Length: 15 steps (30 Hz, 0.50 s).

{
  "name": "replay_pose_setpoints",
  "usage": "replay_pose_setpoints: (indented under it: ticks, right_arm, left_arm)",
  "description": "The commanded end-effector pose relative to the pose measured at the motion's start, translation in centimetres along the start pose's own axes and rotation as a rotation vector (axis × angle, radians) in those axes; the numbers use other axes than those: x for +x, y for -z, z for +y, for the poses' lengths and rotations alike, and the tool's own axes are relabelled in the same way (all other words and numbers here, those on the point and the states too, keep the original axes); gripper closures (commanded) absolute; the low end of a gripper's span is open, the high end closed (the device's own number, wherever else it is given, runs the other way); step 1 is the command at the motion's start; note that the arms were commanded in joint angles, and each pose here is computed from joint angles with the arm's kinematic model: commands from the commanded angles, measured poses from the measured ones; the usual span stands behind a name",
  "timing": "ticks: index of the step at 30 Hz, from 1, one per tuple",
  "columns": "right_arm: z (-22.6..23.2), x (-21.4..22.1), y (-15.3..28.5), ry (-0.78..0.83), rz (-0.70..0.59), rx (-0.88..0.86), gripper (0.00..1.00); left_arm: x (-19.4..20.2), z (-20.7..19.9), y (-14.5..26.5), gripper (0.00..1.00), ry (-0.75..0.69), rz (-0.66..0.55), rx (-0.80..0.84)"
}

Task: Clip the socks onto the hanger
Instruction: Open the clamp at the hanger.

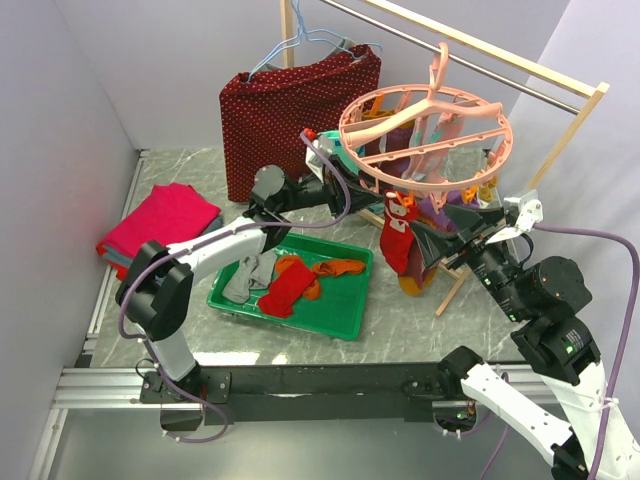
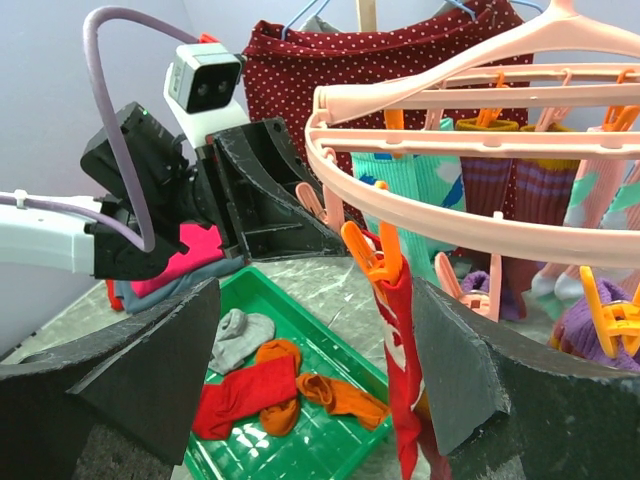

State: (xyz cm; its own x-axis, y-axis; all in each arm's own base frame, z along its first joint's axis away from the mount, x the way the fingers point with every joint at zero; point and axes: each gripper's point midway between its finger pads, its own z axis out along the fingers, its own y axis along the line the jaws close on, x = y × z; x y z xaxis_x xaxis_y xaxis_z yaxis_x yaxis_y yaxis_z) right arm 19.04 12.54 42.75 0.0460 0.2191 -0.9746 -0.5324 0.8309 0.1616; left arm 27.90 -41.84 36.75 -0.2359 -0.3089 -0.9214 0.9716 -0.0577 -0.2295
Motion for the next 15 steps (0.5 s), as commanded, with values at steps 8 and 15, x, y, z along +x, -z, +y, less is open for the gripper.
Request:
replay_pose_setpoints:
  ticks: [8,15]
  right_arm:
    - [1.7,-1.6,-1.1,-0.029,0.019,-0.073,0.19]
    - [1.9,-1.3,-3.0,-0.077,0.079,-0.059,0.22]
  left_arm:
    - [-1.7,-1.6,-0.2,0.76,-0.112,0.006,-0.144]
    - [-2.7,-1.9,-0.8,0.76,-0.212,0.042,-0.266]
